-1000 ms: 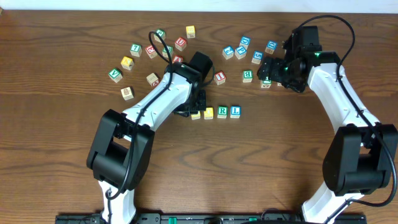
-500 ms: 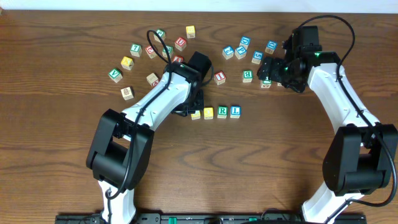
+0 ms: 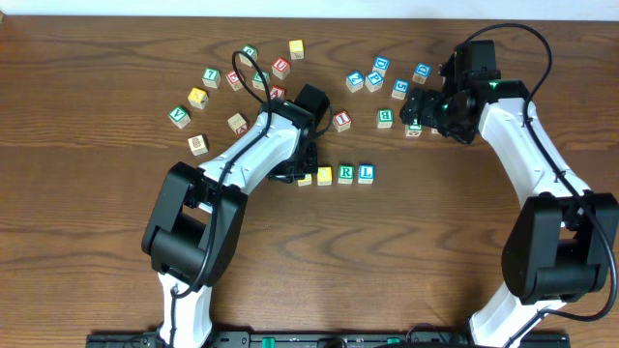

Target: Spell out CORL

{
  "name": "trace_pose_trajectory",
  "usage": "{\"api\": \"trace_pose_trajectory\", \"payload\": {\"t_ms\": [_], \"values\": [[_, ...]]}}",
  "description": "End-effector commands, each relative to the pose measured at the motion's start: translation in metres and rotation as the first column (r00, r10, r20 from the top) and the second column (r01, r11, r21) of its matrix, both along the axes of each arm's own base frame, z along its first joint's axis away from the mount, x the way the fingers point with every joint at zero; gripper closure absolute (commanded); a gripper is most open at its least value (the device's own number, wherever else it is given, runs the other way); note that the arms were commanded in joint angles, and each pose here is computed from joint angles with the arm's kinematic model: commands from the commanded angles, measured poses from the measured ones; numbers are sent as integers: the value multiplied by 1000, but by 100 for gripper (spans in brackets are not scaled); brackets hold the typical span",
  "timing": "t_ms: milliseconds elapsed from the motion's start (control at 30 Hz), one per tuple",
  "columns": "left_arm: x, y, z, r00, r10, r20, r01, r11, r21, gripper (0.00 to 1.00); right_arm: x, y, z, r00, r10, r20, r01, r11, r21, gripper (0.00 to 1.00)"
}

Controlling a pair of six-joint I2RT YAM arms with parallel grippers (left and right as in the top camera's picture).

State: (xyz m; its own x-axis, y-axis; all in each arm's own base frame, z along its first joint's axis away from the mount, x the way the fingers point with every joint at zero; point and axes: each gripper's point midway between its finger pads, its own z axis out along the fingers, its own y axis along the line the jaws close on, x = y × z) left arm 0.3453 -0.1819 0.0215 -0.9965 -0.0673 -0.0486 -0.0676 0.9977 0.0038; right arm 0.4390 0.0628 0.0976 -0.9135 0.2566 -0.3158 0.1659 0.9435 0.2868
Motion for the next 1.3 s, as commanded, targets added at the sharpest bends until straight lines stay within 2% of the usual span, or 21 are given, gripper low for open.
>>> {"api": "trace_pose_trajectory", "payload": {"t_ms": [0, 133, 1267], "values": [[-3, -2, -6, 1000, -9, -22, 8, 1000, -25, 93, 1, 3, 14, 1000, 2, 31, -2, 1000, 6, 1], [-3, -11, -6, 999, -44, -23, 42, 997, -63, 93, 0, 3, 14, 1000, 3, 31, -3, 1000, 6, 1], [-8, -21, -5, 995, -98, -30, 95, 991, -90, 93, 0, 7, 14, 999, 13, 31, -13, 1000, 6, 1]]}}
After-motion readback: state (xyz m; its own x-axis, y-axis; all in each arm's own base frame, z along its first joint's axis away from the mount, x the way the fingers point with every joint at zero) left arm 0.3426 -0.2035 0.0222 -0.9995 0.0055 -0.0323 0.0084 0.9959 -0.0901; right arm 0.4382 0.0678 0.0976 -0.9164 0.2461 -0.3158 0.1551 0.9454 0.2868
